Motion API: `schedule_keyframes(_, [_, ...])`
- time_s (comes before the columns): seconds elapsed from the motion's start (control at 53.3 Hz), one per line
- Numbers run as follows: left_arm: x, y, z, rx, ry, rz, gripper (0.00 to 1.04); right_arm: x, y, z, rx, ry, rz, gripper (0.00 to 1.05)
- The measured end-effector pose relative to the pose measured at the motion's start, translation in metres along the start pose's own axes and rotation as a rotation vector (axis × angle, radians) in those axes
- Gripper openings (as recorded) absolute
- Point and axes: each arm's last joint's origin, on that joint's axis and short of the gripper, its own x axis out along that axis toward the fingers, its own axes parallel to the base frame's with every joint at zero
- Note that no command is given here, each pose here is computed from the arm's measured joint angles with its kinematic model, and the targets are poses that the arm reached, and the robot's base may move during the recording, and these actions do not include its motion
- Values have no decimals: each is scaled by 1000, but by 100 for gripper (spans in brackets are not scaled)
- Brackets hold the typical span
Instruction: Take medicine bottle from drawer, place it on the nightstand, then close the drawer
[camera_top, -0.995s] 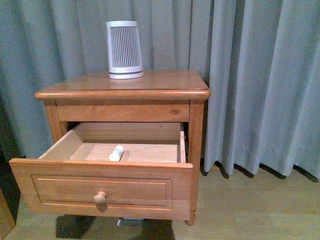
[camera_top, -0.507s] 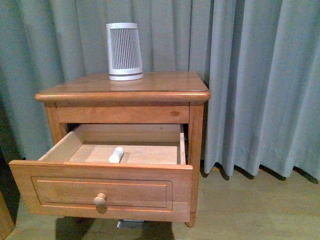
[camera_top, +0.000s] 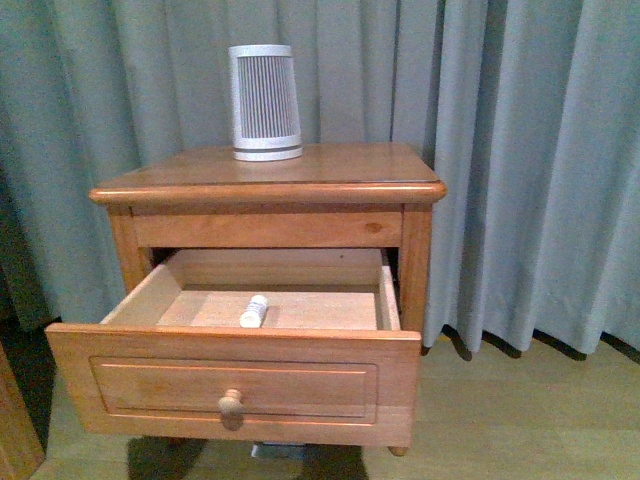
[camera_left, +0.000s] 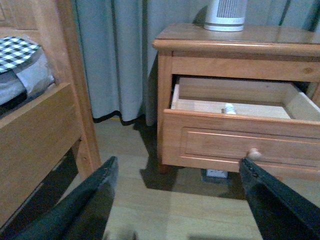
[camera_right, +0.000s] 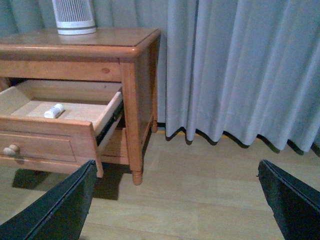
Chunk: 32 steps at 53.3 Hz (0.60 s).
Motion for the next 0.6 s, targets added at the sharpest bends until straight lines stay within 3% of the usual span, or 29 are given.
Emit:
schedule_keyframes(0.131, [0,0,0,1,0,0,99,0,0,0,0,0,2,98])
schedule_keyframes(0.432, [0,0,0,0,0,8,98,0,0,0,0,2,4,98])
schedule_keyframes(0.526, [0,0,0,0,0,7,98,10,1,3,15,-7,-252,98])
schedule_keyframes(0.601, [0,0,0,0,0,3,98,22,1,8,29,1,-319,98])
